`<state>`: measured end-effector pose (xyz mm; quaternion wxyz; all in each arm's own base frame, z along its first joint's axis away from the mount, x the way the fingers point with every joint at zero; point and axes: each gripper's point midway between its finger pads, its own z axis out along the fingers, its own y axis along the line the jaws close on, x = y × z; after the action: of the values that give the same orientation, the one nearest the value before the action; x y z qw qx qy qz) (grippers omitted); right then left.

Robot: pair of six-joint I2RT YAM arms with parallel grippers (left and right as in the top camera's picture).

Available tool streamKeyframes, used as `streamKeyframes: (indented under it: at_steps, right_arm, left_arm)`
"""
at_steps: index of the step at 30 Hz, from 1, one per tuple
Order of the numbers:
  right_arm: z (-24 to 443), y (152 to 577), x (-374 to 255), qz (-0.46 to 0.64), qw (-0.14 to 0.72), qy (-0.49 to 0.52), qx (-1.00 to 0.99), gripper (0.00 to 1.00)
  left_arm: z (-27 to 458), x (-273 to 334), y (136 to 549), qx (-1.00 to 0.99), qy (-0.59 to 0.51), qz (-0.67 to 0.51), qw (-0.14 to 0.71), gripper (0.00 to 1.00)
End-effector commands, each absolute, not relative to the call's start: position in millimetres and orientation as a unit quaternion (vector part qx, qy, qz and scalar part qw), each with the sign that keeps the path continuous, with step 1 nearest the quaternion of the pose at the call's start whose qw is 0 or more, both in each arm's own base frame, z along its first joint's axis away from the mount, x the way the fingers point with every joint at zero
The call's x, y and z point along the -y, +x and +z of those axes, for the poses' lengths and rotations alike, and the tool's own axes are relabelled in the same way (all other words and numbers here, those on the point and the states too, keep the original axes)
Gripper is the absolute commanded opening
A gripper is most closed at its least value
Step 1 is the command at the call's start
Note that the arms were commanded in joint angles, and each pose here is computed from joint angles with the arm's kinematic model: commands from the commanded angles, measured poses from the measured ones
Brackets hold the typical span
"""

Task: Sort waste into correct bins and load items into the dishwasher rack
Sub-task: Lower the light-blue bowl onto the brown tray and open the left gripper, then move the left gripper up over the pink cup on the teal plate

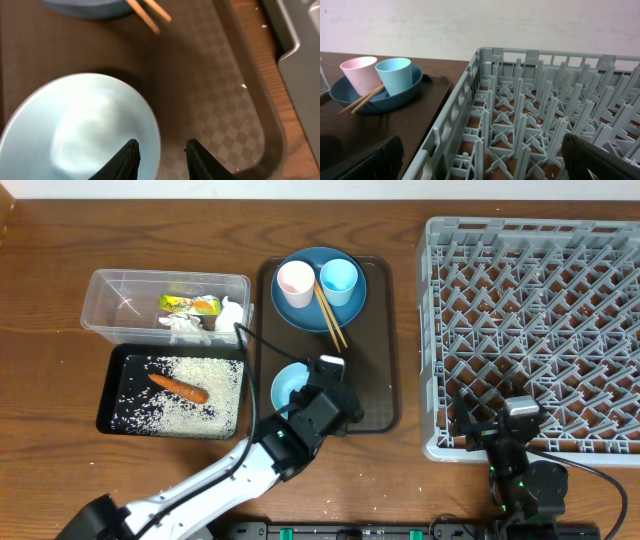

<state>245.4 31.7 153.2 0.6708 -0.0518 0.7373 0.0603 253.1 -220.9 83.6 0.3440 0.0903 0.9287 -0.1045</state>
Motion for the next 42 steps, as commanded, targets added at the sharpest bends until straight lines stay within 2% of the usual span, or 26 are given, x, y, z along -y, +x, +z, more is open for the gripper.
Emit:
streamKeyframes:
  at_steps: [1,5,13,16,19,22,29,36,42]
  right_arm:
    - [153,245,-33,0.059,0.672,-0.058,-0.736,0.99]
    - [153,245,-33,0.059,0.672,-0.058,-0.736,0.99]
    - [153,245,-33,0.059,0.672,-0.058,-0.736,0.99]
    - [153,245,-33,0.059,0.672,-0.058,-0.736,0.99]
    - [153,245,-33,0.059,0.672,-0.058,-0.736,0.99]
    - [153,245,-33,0.059,0.672,-0.058,-0.736,0.99]
    - [153,245,-33,0.059,0.672,-0.058,-0.736,0.99]
    - [153,245,-33,0.059,0.672,-0.058,-0.736,0.99]
    - [153,245,-33,0.059,0.672,-0.058,-0.736,0.99]
  left_arm:
    - [103,221,258,-0.918,0.106,-0.101,0.369,0.34]
    - [117,195,265,-0.911,0.083,-0.054,0.4,0.34]
    - [147,134,269,-0.909,-0.045,-0.059,0.411,0.34]
    - [155,117,266,-0.907,-0.091,-0.086,0.403,0.44]
    - [162,118,260,-0.905,-0.117,-0.153,0.38,0.46]
    - [171,126,257,-0.898,-0.131,-0.211,0.364,0.55]
    - [189,149,260,-0.891,-0.11,-0.293,0.328,0.54]
    - [215,161,294,-0.917,-0.097,-0.27,0.276,0.55]
    - [233,163,352,-0.938,-0.098,-0.193,0.271,0.54]
